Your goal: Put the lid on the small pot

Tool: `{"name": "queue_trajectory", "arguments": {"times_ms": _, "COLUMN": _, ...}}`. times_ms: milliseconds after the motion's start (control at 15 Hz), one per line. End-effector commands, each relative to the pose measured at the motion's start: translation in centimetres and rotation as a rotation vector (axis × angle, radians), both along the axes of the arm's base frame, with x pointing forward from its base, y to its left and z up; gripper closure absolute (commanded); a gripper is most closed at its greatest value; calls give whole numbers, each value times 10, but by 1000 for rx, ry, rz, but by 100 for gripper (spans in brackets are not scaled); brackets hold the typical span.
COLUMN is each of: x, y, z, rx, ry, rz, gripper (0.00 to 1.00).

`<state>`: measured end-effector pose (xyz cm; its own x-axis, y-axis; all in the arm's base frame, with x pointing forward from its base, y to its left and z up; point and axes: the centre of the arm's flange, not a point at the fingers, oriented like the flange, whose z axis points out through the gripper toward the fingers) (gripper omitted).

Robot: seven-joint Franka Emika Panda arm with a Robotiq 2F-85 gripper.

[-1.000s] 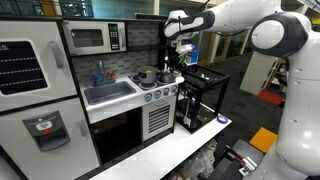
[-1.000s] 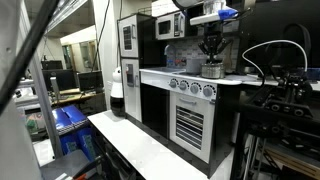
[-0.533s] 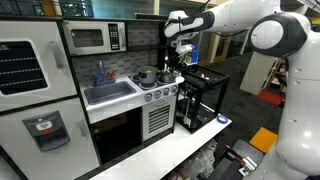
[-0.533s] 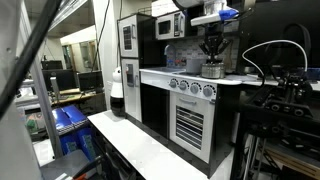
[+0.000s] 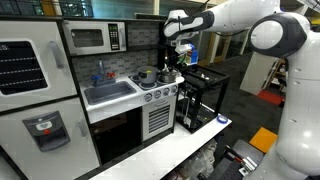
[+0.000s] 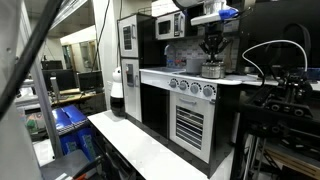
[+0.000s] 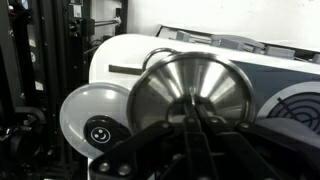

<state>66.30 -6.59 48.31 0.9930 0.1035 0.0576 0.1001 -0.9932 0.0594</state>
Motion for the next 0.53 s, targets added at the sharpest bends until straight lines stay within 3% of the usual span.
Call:
{"name": "queue_trajectory", "arguments": {"times_ms": 0, "x": 9, "y": -1, "z": -1, "rx": 10, "ry": -18, "rz": 20, "gripper": 99}}
{"name": "queue_trajectory", "arguments": {"times_ms": 467, "x": 13, "y": -1, "z": -9, "rx": 17, "ry": -25, "rz": 23, "gripper": 99}}
